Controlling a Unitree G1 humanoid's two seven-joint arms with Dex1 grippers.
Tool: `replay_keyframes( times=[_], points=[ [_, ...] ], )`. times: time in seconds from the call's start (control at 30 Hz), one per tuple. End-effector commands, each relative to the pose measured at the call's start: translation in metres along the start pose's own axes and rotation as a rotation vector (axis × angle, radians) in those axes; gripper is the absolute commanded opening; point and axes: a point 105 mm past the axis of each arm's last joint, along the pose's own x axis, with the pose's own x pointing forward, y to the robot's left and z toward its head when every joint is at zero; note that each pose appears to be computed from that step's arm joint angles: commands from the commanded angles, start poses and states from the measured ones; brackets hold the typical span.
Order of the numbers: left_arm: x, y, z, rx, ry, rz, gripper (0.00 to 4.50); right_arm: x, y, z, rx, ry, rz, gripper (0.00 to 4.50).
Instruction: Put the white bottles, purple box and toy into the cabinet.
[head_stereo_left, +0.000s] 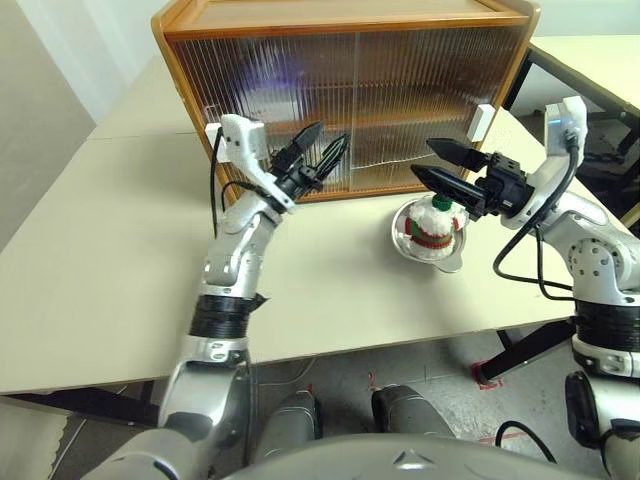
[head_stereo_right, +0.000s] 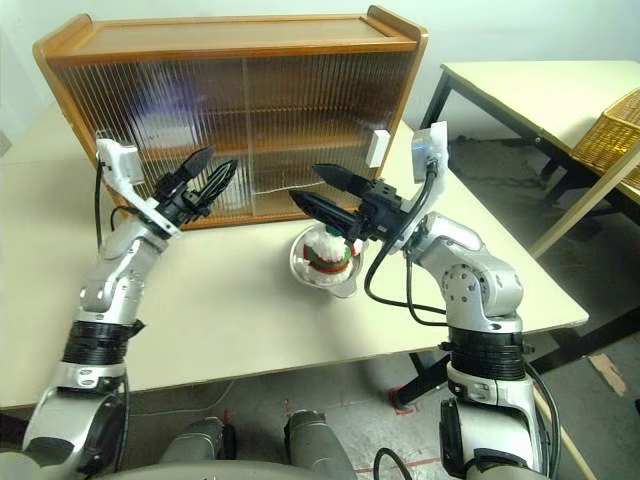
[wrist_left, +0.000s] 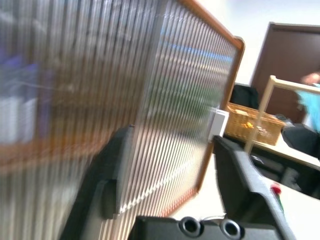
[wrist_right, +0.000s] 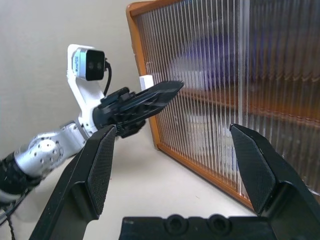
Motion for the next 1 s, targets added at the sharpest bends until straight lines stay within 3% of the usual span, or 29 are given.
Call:
replay_keyframes(
  times=[0.03, 0.27, 0.37, 0.47, 0.77, 1.0],
  points=[
    [-0.025, 0.008, 0.011, -0.056, 0.009, -0.111, 4.43, -0.008, -0.006, 0.000, -0.029, 0.017, -0.049, 4.50],
    [-0.066, 0.013, 0.027, -0.073, 0.059, -0.210, 4.47, -0.023, -0.028, -0.002, -0.076, 0.023, -0.189, 4.50],
    [-0.080, 0.009, 0.030, -0.104, 0.073, -0.236, 4.47, -0.034, -0.052, -0.010, -0.100, 0.084, -0.324, 4.50],
    [-0.087, 0.005, 0.032, -0.114, 0.085, -0.247, 4.50, -0.042, -0.071, -0.016, -0.112, 0.142, -0.424, 3.56],
    [-0.092, -0.001, 0.031, -0.120, 0.084, -0.246, 4.50, -0.050, -0.100, -0.013, -0.127, 0.190, -0.568, 0.07],
    [-0.091, -0.002, 0.038, -0.077, 0.034, -0.246, 4.50, -0.051, -0.122, -0.005, -0.165, 0.203, -0.683, 0.03]
  ],
)
